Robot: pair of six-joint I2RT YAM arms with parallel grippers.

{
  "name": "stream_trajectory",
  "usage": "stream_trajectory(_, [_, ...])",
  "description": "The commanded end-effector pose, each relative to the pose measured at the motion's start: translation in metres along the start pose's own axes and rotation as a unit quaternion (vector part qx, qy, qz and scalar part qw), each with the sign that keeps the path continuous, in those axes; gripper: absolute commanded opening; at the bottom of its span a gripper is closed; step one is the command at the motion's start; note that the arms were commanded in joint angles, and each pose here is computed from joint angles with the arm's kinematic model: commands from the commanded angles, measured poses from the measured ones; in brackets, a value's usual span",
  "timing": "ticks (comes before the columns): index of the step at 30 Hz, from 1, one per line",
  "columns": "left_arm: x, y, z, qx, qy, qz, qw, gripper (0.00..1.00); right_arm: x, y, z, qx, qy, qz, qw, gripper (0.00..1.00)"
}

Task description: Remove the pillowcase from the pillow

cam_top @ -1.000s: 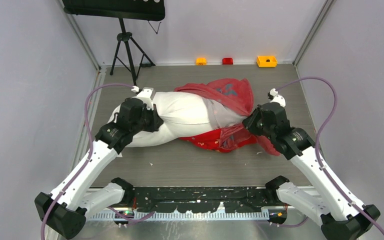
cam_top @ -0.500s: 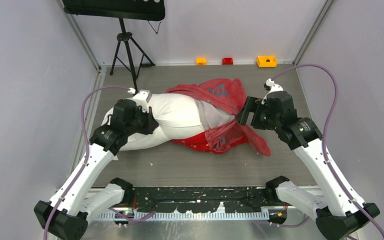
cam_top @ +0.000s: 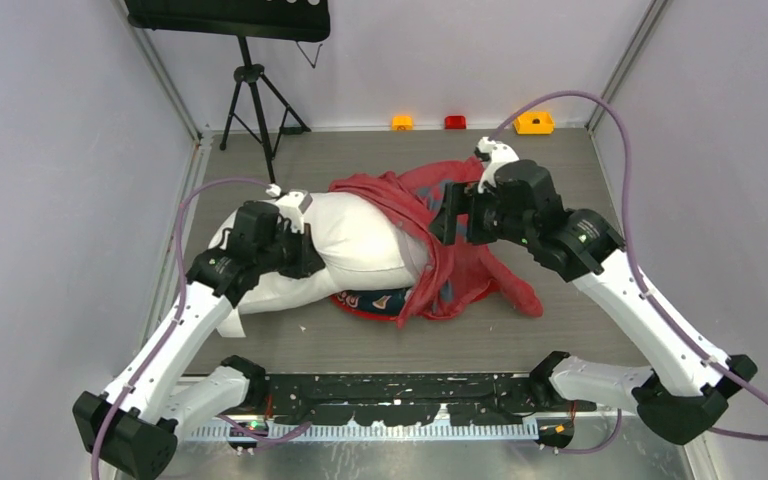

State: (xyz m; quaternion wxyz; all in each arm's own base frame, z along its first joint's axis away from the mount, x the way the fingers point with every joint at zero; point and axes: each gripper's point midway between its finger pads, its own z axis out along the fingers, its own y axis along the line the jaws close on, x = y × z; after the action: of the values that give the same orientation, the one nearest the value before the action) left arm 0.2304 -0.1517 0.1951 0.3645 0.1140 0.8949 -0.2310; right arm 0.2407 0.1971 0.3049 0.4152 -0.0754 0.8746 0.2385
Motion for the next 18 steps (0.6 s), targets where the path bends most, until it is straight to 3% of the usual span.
stream_trajectory(1, [0.028,-0.016,-0.001,0.033,0.064,-0.047,0.996,0.0,-0.031,0.018,0.01,-0.012,-0.047,-0.031,0.998,0.9])
stream_trajectory(5, [0.051,-0.014,-0.007,0.001,0.097,-0.065,0.993,0.0,-0.036,0.028,0.028,-0.021,-0.049,-0.063,0.997,0.91])
stream_trajectory(13, [0.095,-0.03,0.009,0.011,0.145,-0.087,0.986,0.0,-0.033,0.038,0.069,-0.03,-0.034,-0.079,0.996,0.91])
stream_trajectory(18, [0.103,-0.035,0.015,0.012,0.132,-0.109,0.985,0.0,-0.029,0.052,0.085,-0.047,-0.021,-0.091,0.995,0.91])
